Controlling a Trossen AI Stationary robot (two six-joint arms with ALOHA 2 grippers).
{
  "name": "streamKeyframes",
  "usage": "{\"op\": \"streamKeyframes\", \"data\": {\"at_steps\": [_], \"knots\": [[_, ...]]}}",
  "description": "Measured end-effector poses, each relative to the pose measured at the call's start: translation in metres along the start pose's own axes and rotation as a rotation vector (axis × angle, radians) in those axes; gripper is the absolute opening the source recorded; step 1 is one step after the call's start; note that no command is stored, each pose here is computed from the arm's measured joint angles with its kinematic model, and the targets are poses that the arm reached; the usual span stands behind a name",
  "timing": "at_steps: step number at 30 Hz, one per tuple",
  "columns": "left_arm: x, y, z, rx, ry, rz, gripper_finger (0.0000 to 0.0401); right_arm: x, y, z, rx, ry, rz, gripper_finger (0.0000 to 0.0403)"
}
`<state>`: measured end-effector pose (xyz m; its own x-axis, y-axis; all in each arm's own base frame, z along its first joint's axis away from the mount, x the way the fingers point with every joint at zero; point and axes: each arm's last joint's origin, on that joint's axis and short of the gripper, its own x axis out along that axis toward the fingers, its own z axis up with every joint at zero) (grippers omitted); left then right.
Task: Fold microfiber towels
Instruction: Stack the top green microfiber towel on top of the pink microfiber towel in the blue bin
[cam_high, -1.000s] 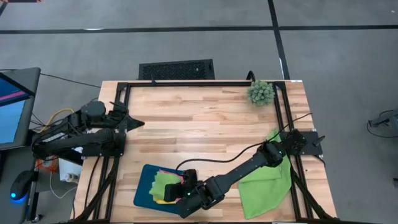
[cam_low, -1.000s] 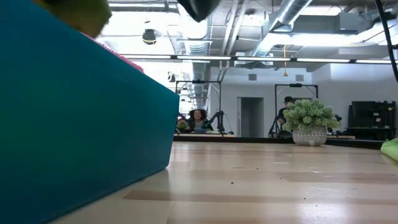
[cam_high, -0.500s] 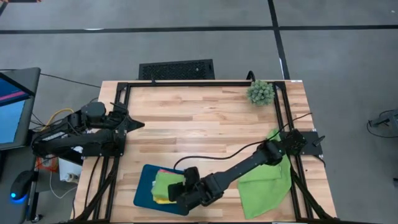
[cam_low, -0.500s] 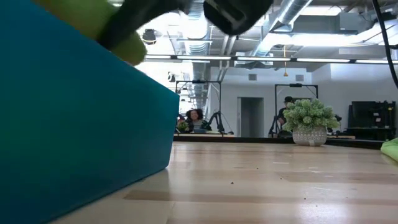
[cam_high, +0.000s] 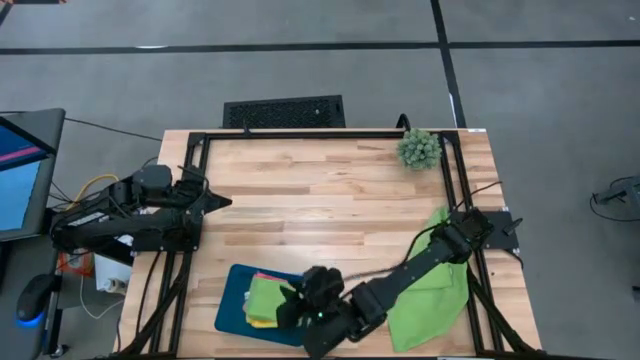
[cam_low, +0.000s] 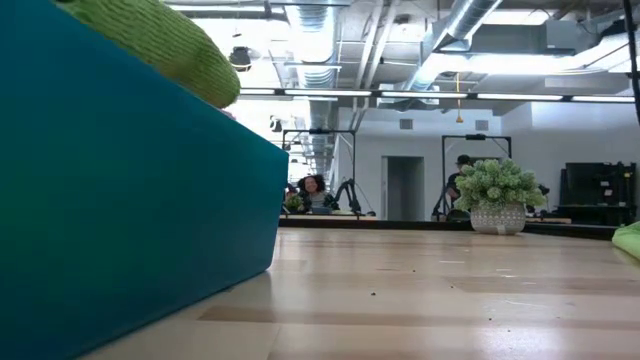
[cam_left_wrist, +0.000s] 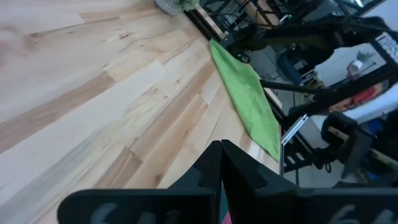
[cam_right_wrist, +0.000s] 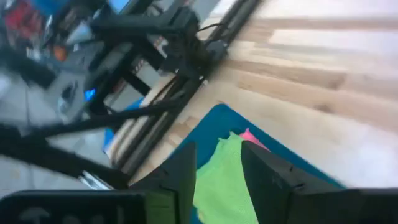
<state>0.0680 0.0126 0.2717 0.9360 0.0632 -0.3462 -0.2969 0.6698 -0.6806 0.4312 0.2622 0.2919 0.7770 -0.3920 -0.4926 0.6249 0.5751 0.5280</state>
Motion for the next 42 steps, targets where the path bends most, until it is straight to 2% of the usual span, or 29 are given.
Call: {"op": "streamKeyframes", "data": {"at_steps": [5,9,14,20,24,27,34,38,42], "knots": [[0.000,0.001,0.000,-0.001,-0.016,0.029,0.0000,0.021,0.004,-0.021,-0.236,-0.026,0.040,0.0131],[0.000,0.002,0.000,-0.001,-0.022,0.042,0.0000,0.049,0.003,-0.046,-0.351,-0.054,0.062,0.0113],[0.000,0.002,0.000,-0.002,-0.025,0.049,0.0000,0.091,-0.012,-0.084,-0.447,-0.056,0.051,0.0096],[0.000,0.003,-0.001,-0.004,-0.019,0.064,0.0000,0.134,-0.035,-0.109,-0.454,-0.034,0.010,0.0084],[0.000,0.004,-0.002,-0.006,-0.009,0.077,0.0000,0.148,-0.039,-0.112,-0.429,0.002,0.041,0.0079],[0.000,0.005,-0.003,-0.007,-0.004,0.081,0.0000,0.154,-0.043,-0.117,-0.460,0.034,0.054,0.0075],[0.000,0.006,-0.004,-0.010,0.003,0.100,0.0000,0.157,-0.044,-0.121,-0.469,0.078,0.083,0.0070],[0.000,0.006,-0.003,-0.009,-0.006,0.110,0.0000,0.150,-0.037,-0.112,-0.511,0.084,0.110,0.0070],[0.000,0.007,-0.003,-0.009,-0.010,0.115,0.0000,0.135,-0.023,-0.090,-0.580,0.036,0.138,0.0070]]}}
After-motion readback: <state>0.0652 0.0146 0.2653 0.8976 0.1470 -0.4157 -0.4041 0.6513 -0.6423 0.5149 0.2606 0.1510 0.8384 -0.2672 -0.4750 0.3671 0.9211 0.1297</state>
